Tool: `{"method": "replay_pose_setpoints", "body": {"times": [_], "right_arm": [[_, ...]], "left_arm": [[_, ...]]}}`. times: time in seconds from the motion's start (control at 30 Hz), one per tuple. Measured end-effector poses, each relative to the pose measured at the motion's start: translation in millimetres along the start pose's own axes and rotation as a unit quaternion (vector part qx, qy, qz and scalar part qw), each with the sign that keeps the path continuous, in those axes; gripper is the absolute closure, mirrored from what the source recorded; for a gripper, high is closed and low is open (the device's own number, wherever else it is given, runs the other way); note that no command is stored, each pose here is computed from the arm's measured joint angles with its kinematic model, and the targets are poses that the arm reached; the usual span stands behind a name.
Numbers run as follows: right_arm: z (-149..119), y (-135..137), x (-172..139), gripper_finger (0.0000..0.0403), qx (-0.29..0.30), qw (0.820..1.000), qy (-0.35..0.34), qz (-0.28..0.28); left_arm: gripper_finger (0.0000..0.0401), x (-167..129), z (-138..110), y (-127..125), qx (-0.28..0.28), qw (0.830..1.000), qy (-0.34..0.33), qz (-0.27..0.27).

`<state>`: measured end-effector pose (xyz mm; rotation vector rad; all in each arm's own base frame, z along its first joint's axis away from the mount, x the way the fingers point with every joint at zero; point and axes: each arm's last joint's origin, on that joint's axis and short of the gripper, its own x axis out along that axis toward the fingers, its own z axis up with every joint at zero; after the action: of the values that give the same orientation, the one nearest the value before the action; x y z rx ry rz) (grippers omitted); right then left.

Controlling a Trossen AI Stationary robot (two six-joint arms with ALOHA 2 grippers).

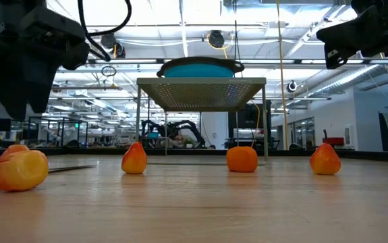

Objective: Pick & Place Fruit
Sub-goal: Put the left Pear into the blue strainer bowl on the shelf

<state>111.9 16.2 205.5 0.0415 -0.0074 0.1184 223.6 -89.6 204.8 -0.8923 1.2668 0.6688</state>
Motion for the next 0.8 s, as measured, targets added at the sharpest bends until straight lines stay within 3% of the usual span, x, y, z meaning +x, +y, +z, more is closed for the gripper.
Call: {"method": "replay_pose_setpoints", "body": {"times": [0.8], "right_arm": [[0.0,0.0,0.0,0.0403,0.0,1.0,0.0,0.0]], "left_arm": [[0.0146,52.5,-3.6,-8.2,0.02,0.994,0.056,0.094]]}}
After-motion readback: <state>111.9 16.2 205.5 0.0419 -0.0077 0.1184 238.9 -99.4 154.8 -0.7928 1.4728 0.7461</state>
